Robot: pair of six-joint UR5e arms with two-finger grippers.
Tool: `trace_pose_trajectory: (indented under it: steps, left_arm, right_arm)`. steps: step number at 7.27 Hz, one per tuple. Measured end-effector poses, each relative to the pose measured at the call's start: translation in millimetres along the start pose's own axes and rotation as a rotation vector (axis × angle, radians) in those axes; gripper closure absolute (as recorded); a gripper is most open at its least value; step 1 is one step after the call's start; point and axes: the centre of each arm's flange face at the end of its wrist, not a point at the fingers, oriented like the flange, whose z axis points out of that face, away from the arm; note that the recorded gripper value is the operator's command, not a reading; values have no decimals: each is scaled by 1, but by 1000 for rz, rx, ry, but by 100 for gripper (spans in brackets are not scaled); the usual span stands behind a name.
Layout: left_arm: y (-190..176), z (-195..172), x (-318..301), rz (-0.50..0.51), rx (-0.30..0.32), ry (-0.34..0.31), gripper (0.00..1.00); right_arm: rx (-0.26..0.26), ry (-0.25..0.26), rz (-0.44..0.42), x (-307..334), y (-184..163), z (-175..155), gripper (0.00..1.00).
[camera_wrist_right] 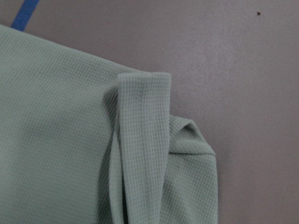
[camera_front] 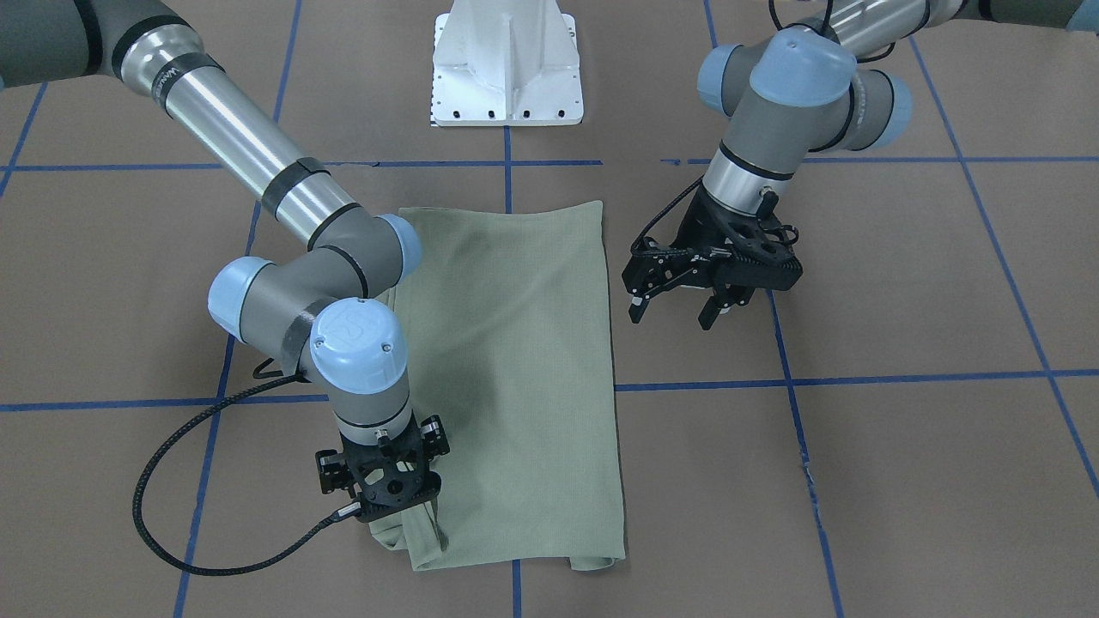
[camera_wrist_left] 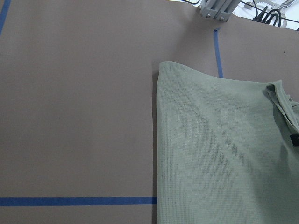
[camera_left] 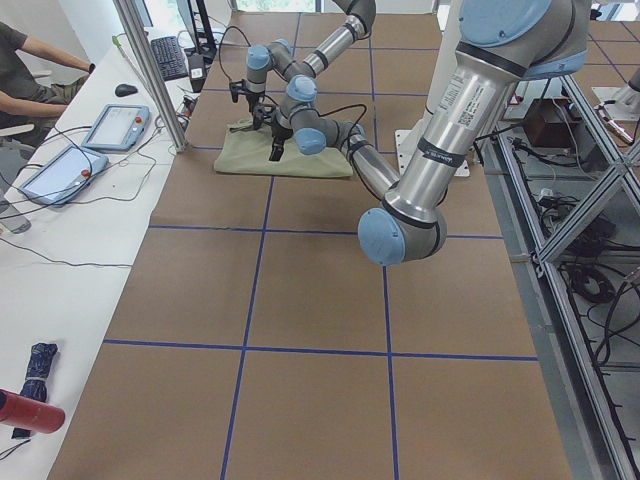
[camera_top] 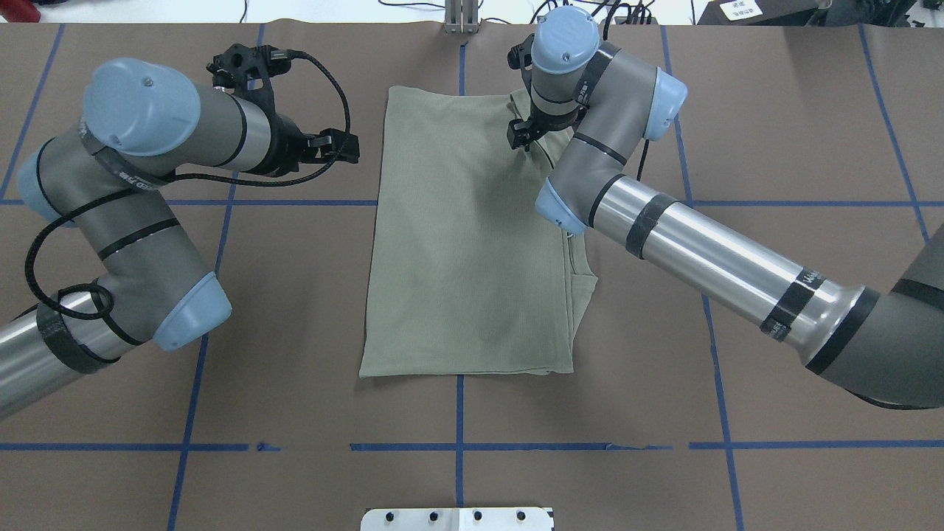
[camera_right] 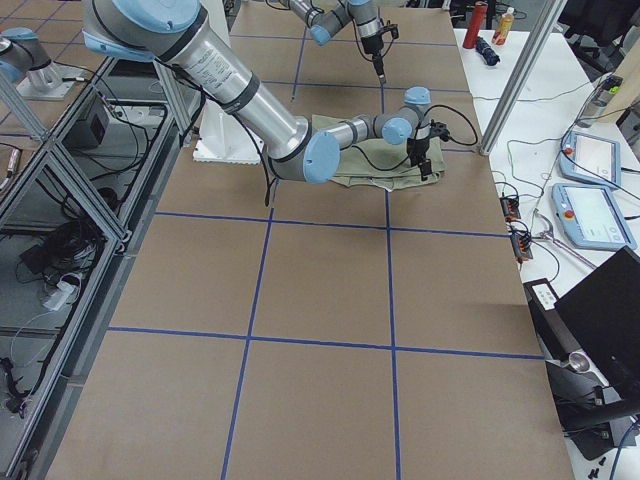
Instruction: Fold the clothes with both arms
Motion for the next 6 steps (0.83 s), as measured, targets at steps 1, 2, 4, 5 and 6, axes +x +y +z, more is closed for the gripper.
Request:
trace_pose_trajectory:
  steps: [1, 2, 4, 5, 6]
  left_arm:
    - [-1, -1, -1, 0, 2, -1, 0]
    - [-2, -1, -3, -1, 3, -3, 0]
    - [-3, -1, -4, -3, 4, -5, 0]
    - [-3, -1, -5, -3, 4, -7, 0]
    - [-3, 0, -6, -3, 4, -8, 0]
  right_arm:
    - [5, -2, -2, -3, -5, 1, 0]
    - [7, -3, -2, -5, -6, 0, 0]
    - [3, 0, -3, -3, -5, 4, 0]
    - [-1, 6, -5, 3, -4, 7, 0]
    - [-3, 14, -14, 13, -4, 9, 0]
